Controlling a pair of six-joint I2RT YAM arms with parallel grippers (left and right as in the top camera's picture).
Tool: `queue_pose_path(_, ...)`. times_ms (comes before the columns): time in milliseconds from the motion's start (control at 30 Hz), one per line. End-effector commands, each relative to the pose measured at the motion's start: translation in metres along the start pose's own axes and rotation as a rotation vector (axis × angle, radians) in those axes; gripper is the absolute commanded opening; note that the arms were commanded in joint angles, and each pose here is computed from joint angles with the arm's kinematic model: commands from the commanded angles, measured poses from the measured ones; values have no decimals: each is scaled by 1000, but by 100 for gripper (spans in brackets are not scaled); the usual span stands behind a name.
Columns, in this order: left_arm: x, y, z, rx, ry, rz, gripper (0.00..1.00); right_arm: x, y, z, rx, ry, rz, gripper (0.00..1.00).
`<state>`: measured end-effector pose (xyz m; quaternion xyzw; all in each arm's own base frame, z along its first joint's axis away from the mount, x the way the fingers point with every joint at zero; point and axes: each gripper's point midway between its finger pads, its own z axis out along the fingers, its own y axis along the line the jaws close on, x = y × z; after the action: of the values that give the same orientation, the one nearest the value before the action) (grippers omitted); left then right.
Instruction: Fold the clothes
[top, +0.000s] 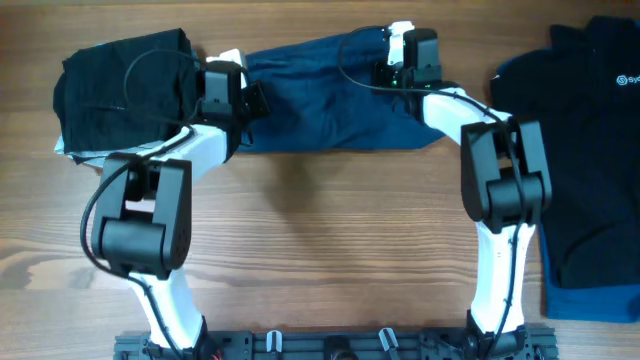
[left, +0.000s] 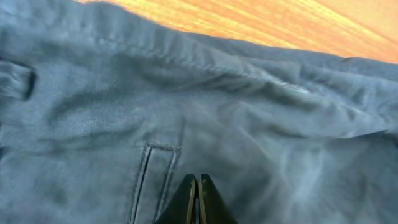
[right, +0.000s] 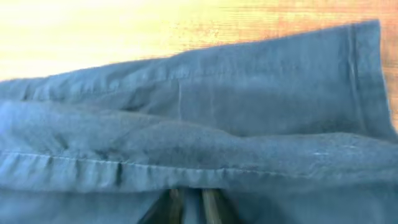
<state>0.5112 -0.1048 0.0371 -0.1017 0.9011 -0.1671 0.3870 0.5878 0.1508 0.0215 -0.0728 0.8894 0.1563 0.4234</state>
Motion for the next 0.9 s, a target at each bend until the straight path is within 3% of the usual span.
queue_pose_path(0, 13, 19, 13, -79, 5, -2, 4, 11, -1, 16, -18, -23, 3, 22)
queue_pose_path(233, -3, 19, 13, -86, -63, 1, 4, -38, 6, 11, -45, -229, -46, 37)
queue_pose_path(333, -22, 9, 6, -58, -123, 4, 4, -39, 7, 10, -47, -231, -45, 36)
queue_pose_path(467, -48, -7, -16, -27, -184, 8, 4, -39, 17, -10, -69, -126, -29, 35)
queue_pose_path(633, -76, -27, -65, -8, -218, 11, 4, -46, 28, -54, -62, -6, -94, 23)
queue_pose_path(733, -75, -28, -86, -25, -184, 10, 4, -36, 33, -68, -80, 67, -123, 20)
queue_pose_path(867, -45, -15, -96, -90, -49, 3, 4, 3, 45, -75, -165, 220, -158, 19)
